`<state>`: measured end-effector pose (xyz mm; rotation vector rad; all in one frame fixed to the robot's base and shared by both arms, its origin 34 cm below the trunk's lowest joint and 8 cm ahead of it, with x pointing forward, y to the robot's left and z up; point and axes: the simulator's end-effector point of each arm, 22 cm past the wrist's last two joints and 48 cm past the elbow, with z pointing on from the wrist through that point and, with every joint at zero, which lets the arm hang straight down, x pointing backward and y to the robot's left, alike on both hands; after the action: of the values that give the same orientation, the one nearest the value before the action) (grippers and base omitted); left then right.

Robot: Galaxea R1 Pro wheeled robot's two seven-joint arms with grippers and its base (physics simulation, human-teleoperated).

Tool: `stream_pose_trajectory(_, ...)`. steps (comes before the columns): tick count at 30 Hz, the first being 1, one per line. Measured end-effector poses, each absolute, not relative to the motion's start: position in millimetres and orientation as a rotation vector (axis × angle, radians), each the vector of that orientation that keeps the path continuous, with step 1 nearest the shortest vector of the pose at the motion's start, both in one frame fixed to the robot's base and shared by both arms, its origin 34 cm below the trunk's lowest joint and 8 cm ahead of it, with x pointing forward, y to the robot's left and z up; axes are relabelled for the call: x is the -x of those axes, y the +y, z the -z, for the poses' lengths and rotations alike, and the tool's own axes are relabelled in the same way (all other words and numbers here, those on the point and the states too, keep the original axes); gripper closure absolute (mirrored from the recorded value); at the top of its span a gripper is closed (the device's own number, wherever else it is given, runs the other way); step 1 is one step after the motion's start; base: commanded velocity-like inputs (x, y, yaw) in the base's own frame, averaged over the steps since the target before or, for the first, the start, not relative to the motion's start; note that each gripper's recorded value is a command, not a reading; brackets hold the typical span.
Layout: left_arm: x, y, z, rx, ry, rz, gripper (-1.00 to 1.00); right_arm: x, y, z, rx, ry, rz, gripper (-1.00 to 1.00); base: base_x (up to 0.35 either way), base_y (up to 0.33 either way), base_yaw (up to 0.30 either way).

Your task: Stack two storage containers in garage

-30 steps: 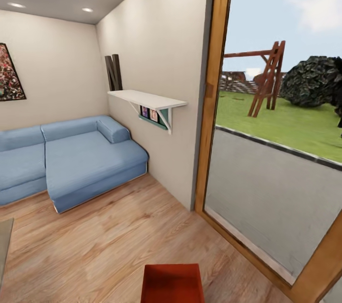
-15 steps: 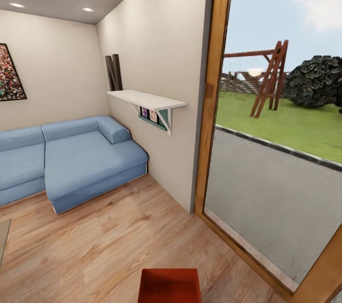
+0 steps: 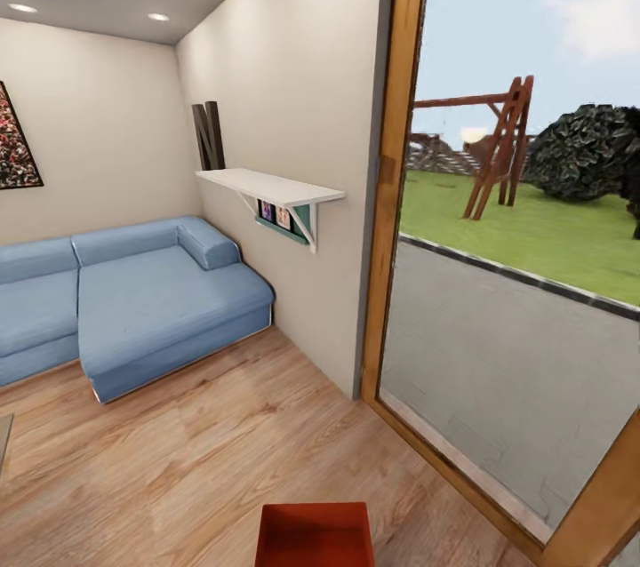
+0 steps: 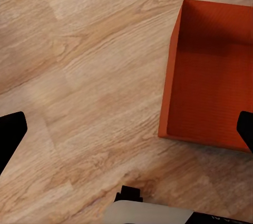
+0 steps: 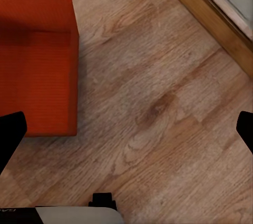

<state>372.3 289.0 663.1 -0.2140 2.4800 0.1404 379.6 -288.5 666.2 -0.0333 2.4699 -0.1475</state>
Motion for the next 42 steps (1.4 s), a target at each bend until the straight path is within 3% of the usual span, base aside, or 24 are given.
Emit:
stream_pose_trajectory(15,-372,289,-663,0.214,2.480,-0.140,-1.00,-380,-289,-666,0.032,2.470,0.148,-1.00,0.000,0.000,-0.002)
stream_pose_trajectory(22,-329,255,-649,0.224,2.549,-0.082,-1.00,-342,-263,-654,0.031,2.522,0.112,-1.00,0.000,0.000,0.000)
stream_pose_trajectory(42,-275,204,-635,0.222,2.663,0.001,-1.00,-387,-262,-665,0.026,2.489,0.104,-1.00,0.000,0.000,0.000)
